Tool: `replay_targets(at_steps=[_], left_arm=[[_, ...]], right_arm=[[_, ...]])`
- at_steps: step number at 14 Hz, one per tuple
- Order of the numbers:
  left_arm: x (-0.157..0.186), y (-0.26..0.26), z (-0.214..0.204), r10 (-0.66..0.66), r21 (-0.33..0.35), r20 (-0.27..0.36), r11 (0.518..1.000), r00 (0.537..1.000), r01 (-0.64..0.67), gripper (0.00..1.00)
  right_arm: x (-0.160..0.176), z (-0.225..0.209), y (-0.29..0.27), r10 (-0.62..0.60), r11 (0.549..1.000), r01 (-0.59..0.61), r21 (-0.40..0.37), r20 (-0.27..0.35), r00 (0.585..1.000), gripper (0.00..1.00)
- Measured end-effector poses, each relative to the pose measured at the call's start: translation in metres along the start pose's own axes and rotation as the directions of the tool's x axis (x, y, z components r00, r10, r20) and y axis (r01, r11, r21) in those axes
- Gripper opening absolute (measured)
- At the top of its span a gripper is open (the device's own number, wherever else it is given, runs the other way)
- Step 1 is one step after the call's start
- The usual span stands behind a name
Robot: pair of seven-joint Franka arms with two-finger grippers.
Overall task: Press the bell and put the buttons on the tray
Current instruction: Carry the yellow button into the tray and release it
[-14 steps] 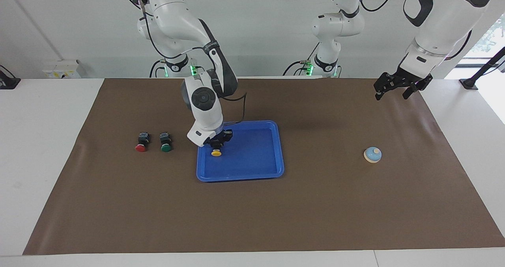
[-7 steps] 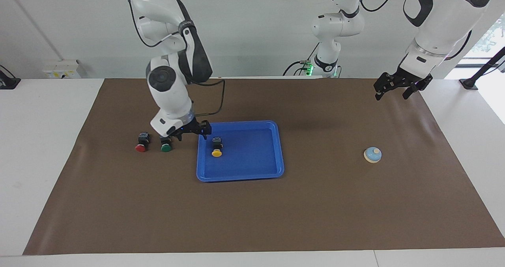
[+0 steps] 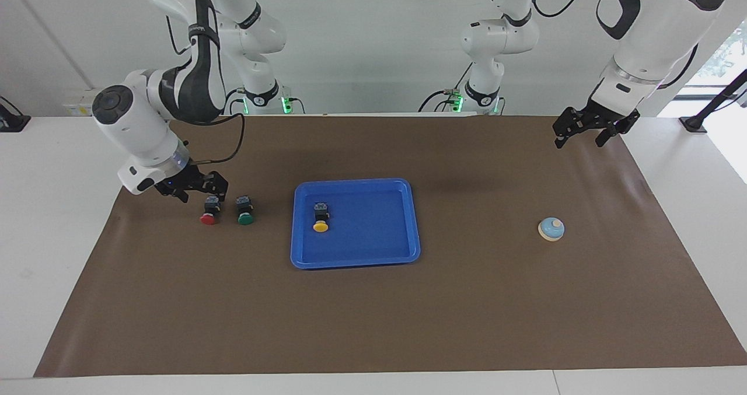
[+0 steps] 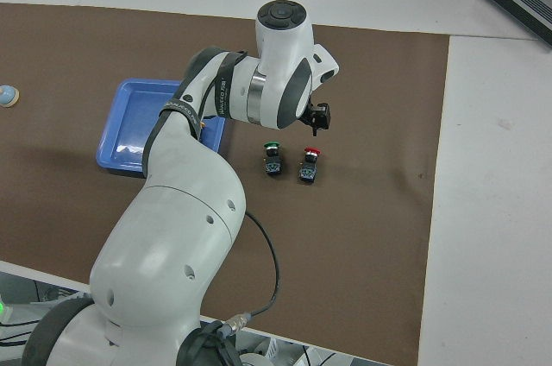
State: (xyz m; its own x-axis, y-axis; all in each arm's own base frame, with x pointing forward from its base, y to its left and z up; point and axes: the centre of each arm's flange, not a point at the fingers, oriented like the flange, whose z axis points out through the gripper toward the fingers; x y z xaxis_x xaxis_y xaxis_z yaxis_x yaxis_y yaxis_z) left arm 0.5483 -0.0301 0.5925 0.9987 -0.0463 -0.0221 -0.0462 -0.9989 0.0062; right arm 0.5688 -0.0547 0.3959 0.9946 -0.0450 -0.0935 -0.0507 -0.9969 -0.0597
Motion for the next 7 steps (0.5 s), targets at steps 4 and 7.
replay_targets(at_steps=[4,7], left_arm=[[0.000,0.005,0.001,0.010,0.000,0.000,1.000,1.000,-0.010,1.00],[0.005,-0.004,0.011,-0.007,-0.001,0.027,1.000,1.000,0.007,1.00]], right_arm=[[-0.015,0.031,0.008,0.021,1.000,-0.021,-0.002,-0.006,1.000,1.00],[-0.029,0.061,0.013,0.028,1.000,-0.029,-0.010,-0.040,0.999,1.00]])
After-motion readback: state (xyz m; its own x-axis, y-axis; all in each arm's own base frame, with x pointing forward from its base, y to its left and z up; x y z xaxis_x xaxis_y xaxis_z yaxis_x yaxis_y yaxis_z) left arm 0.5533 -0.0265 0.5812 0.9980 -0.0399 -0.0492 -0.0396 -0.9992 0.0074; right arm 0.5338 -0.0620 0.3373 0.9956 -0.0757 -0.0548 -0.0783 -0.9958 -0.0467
